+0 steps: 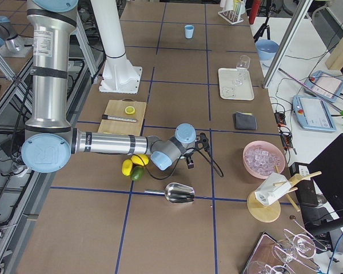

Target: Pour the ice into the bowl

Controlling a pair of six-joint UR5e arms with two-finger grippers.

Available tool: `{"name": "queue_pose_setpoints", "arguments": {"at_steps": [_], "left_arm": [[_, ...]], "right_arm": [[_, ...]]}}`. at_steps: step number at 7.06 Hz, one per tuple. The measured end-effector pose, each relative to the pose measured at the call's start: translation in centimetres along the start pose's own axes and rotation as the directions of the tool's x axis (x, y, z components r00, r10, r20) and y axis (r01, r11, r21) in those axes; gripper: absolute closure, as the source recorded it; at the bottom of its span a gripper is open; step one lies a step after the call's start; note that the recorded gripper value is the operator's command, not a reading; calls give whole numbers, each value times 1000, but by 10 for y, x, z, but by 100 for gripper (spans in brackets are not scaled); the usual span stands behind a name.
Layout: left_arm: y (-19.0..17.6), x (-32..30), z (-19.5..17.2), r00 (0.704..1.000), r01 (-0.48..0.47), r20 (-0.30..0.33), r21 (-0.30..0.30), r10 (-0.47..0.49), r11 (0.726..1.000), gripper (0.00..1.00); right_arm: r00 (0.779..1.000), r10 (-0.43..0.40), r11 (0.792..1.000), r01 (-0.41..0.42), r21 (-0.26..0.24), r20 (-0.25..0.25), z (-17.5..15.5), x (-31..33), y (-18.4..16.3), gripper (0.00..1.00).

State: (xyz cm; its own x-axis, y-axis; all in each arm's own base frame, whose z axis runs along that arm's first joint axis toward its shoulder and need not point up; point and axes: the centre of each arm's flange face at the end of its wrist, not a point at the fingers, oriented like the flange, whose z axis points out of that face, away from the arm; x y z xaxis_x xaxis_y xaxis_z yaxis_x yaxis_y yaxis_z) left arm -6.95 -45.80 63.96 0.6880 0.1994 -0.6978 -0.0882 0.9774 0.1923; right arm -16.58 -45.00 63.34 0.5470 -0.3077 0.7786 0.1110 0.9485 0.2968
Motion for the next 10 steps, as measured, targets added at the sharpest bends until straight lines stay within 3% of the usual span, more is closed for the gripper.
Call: {"name": "queue_pose_setpoints", "arguments": {"at_steps": [4, 6, 8, 10], "left_arm": [[0, 0, 1, 1000, 1, -1, -1, -1, 1000, 0], [-1, 0, 1, 1000, 0, -1, -1, 0, 1000, 0], [-1, 1, 0, 1000, -1, -2, 0, 1, 1000, 0], [-2, 2, 0, 1000, -4, -2, 1, 4, 1000, 0]], "right_arm": [[1000, -23, 1000, 23, 9, 18, 3, -14, -12, 100], [998, -7, 999, 4, 51, 60, 2, -56, -60, 100], [990, 32, 996, -42, 74, 139, 29, -172, -130, 100], [982, 123, 983, -141, 119, 146, 72, -340, -180, 100]]}}
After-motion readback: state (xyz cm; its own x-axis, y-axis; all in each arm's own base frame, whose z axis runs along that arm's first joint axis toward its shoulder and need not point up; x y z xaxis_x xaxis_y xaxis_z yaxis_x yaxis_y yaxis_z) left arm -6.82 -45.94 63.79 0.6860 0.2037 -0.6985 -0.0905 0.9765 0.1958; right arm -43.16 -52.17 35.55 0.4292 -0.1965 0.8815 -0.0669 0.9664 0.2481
